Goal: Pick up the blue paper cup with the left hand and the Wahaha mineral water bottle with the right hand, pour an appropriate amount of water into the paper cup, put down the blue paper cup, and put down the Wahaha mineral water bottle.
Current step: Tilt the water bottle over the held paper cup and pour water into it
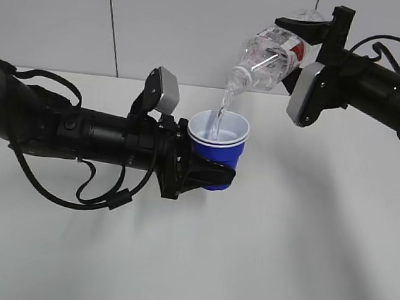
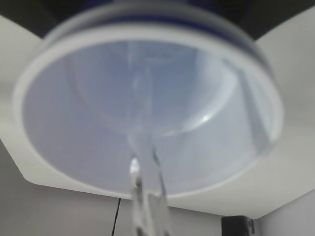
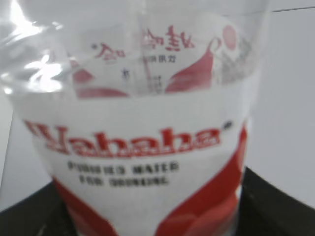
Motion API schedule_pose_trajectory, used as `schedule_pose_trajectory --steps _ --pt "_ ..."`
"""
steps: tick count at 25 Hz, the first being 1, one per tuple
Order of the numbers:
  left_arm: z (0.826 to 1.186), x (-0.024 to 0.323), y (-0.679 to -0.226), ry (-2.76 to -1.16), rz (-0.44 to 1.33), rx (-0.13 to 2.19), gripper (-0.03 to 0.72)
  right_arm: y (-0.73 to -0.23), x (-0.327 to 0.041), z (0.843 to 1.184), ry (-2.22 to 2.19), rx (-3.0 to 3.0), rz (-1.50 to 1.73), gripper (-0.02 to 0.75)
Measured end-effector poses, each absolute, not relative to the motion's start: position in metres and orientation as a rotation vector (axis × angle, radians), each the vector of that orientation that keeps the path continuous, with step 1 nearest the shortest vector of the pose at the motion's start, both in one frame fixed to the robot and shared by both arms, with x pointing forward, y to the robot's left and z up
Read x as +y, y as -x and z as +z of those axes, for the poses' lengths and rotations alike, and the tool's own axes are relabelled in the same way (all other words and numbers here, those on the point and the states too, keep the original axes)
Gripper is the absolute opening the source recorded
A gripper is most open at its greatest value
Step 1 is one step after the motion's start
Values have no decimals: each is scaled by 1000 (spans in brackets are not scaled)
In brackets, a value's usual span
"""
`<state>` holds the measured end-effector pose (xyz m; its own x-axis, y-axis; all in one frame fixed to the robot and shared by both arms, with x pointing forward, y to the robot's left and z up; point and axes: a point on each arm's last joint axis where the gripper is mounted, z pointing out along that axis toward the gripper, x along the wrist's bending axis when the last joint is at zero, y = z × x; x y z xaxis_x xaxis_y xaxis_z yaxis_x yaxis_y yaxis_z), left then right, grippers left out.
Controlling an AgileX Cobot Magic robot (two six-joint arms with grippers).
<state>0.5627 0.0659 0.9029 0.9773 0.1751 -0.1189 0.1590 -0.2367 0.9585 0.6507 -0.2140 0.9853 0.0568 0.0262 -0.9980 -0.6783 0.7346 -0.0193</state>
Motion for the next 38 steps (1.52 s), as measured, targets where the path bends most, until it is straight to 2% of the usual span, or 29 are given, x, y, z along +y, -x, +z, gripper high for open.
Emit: schedule_pose_trajectory --steps 38 --pt "902 66 -560 -1826 1 213 442 -651 -214 986 591 1413 566 472"
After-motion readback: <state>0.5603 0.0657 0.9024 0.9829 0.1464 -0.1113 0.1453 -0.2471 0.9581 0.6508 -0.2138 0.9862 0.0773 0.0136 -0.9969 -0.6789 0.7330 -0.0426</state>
